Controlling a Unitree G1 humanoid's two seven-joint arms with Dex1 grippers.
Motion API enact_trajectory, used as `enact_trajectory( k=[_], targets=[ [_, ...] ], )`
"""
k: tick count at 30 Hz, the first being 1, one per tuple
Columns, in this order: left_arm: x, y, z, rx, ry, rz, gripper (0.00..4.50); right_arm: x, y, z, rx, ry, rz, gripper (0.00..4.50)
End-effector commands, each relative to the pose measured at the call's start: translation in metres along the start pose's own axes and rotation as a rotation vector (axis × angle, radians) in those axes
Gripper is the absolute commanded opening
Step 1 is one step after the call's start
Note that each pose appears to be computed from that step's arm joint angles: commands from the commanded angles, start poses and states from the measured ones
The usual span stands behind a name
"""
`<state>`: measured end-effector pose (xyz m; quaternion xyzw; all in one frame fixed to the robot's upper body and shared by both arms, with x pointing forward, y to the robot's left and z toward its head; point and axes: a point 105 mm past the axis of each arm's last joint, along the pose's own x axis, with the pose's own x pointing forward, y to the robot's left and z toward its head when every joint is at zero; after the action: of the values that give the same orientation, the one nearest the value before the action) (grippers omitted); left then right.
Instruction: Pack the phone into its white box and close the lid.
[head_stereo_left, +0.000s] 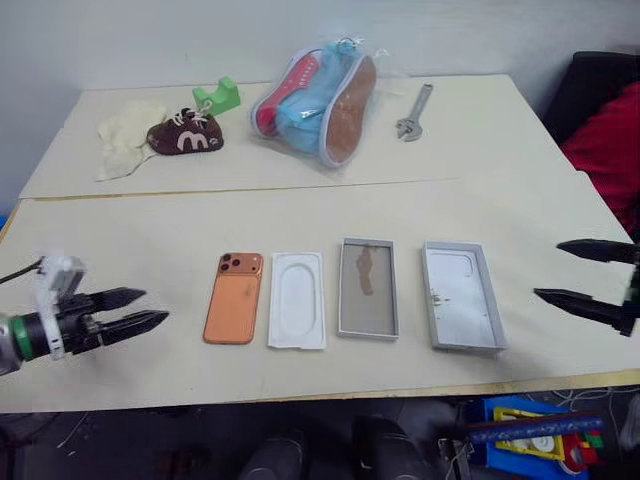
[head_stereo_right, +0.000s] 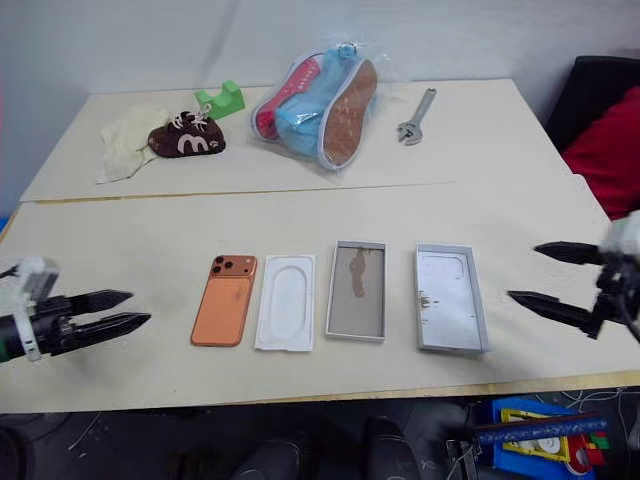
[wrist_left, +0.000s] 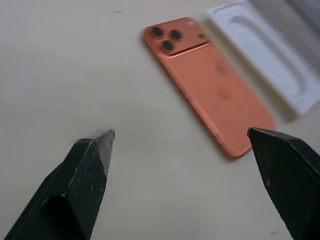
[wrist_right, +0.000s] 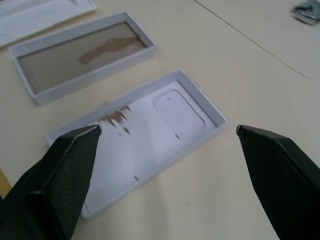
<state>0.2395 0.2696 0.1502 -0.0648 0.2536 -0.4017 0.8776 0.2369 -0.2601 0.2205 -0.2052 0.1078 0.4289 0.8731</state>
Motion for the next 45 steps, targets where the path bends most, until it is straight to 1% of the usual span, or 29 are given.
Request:
enact_trajectory(
  k=[1,4,7,10,13,14,15,16,21,28,31,32,35,39,42,45],
  targets=[
    [0.018,-0.027,0.001,-0.141,0.081,-0.153,4.5,0.022,0.033,0.024,-0.056,-0.051,0.152,4.45],
    [0.036,-0.041,-0.008,-0.278,0.2,-0.241,4.5,0.04,0.062,0.037,-0.122,-0.082,0.281,4.45],
    [0.052,-0.047,-0.005,-0.387,0.237,-0.289,4.5,0.051,0.08,0.043,-0.157,-0.113,0.364,4.45],
    [0.07,-0.047,-0.003,-0.436,0.271,-0.295,4.5,0.056,0.088,0.045,-0.167,-0.139,0.411,4.45],
    [0.087,-0.048,-0.007,-0.461,0.305,-0.307,3.92,0.062,0.094,0.045,-0.178,-0.157,0.437,4.5],
    [0.09,-0.049,-0.009,-0.47,0.316,-0.313,3.68,0.063,0.095,0.045,-0.179,-0.16,0.439,4.5],
    [0.095,-0.048,-0.011,-0.477,0.326,-0.309,3.22,0.065,0.096,0.045,-0.179,-0.163,0.438,4.5],
    [0.098,-0.048,-0.012,-0.481,0.338,-0.303,3.08,0.066,0.096,0.045,-0.18,-0.166,0.437,4.5],
    [0.113,-0.049,-0.019,-0.487,0.367,-0.293,3.08,0.071,0.097,0.045,-0.173,-0.179,0.426,4.5],
    [0.13,-0.051,-0.026,-0.515,0.349,-0.292,3.08,0.076,0.098,0.038,-0.159,-0.167,0.407,4.5],
    [0.135,-0.049,-0.029,-0.547,0.326,-0.28,2.49,0.079,0.097,0.028,-0.179,-0.128,0.397,4.5],
    [0.136,-0.049,-0.03,-0.553,0.32,-0.279,2.21,0.08,0.097,0.026,-0.184,-0.12,0.395,4.5],
    [0.14,-0.048,-0.03,-0.58,0.295,-0.273,1.19,0.085,0.097,0.018,-0.21,-0.092,0.388,4.5],
    [0.145,-0.049,-0.029,-0.604,0.261,-0.277,0.04,0.096,0.097,0.007,-0.242,-0.051,0.384,4.5],
    [0.146,-0.051,-0.027,-0.605,0.249,-0.287,0.04,0.106,0.1,0.002,-0.263,-0.038,0.392,4.5],
    [0.14,-0.05,-0.023,-0.618,0.22,-0.301,0.04,0.124,0.1,-0.005,-0.297,-0.026,0.377,4.5]
  ],
)
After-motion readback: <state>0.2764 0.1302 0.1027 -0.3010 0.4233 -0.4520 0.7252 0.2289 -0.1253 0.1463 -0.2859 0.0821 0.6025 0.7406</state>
